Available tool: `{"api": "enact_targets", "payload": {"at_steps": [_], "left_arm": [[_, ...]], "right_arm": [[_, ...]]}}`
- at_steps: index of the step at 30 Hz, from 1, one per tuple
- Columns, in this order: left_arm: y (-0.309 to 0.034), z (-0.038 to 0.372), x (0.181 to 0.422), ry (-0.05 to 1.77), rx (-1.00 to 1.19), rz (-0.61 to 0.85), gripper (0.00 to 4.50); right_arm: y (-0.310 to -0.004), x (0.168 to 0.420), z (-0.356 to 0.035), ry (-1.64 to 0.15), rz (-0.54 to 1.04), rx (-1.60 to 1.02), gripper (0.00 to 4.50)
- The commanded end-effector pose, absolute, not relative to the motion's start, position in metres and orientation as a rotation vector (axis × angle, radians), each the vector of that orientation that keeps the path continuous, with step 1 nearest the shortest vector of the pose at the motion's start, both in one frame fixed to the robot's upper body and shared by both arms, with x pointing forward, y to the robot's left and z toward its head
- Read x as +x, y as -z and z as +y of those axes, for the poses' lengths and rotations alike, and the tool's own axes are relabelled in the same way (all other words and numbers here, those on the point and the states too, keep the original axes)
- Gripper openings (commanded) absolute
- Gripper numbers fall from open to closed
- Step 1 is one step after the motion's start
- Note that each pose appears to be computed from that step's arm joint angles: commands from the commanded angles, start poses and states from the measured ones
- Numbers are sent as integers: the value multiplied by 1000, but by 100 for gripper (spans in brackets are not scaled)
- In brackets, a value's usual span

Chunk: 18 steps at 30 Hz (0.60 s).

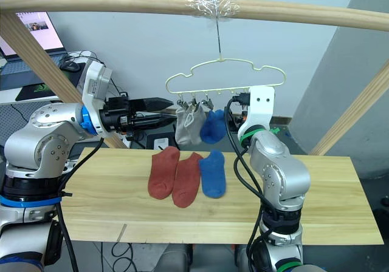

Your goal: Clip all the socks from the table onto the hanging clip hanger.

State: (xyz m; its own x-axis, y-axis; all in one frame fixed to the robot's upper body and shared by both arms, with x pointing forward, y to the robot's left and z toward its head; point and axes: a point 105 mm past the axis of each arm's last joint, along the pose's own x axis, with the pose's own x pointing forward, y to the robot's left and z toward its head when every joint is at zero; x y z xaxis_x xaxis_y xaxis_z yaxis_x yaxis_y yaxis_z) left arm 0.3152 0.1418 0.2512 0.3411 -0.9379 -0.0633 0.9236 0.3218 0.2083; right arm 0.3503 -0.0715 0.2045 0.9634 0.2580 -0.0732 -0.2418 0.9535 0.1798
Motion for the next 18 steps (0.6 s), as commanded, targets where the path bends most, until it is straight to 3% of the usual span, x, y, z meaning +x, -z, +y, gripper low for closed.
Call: {"api": "enact_targets", "payload": {"at_steps": [1,12,15,18], "left_arm": [[-259,141,313,1218,247,-110,230],[-261,142,311,1196,250,-114,230],[-260,142,311,1188,247,-114,230],[-260,141,312,1182,244,-113,230]], "right_arm": [[-217,356,-72,-262,38,175,361],[-213,383,-83,-221,33,124,361],[-215,387,-83,-219,30,129,301],[-217,391,-82,-226,30,138,301]]}}
